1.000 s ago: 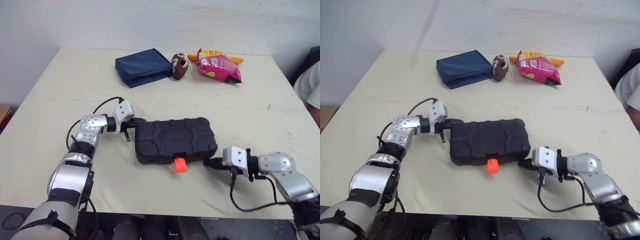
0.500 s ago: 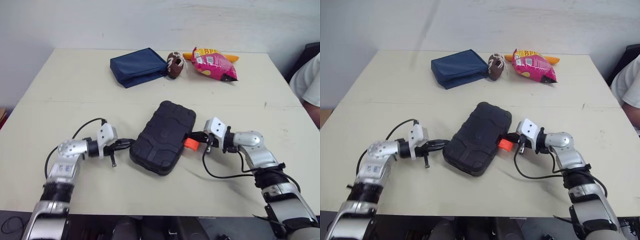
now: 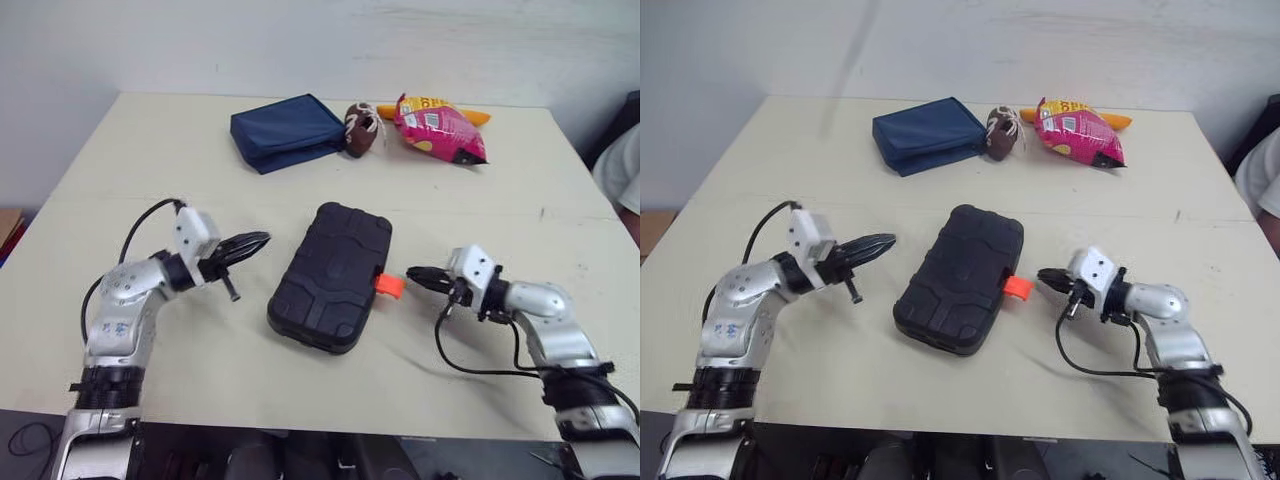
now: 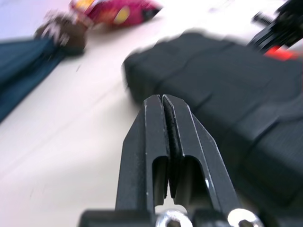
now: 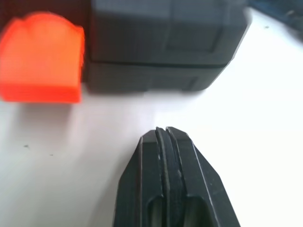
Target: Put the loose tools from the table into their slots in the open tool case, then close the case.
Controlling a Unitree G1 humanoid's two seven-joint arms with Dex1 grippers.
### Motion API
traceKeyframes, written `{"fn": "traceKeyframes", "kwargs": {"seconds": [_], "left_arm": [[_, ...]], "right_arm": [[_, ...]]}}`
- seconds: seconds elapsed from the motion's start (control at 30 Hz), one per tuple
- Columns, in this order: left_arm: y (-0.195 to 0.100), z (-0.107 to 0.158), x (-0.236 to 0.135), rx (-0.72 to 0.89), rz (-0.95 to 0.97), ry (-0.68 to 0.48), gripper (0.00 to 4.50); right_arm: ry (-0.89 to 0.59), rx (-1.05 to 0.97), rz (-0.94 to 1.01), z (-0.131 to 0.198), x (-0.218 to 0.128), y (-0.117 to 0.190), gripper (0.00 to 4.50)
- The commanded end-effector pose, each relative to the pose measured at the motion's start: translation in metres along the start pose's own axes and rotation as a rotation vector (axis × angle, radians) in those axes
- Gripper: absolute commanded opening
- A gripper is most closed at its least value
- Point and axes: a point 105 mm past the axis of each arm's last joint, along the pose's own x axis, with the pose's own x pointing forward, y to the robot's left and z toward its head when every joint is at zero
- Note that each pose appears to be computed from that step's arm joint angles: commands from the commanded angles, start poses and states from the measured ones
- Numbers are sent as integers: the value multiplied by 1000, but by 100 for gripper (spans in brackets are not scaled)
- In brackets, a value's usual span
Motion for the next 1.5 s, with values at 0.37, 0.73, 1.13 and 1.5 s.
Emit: {"fn": "traceKeyframes", "kwargs": {"seconds": [0.37,0.73,1.13,1.5], "left_arm": [[-46,-25,81,-9,-207,164,5],[-50,-46,75,-42,-201,240,5],[-48,-53,71,-50,-193,266,5],[-50,-55,64,-70,-186,292,5]], "right_arm": [[-100,-47,130,67,15,38,1],[10,-60,107,46,33,37,1],[123,24,177,26,16,43,1],[101,120,194,6,34,56,1]]}}
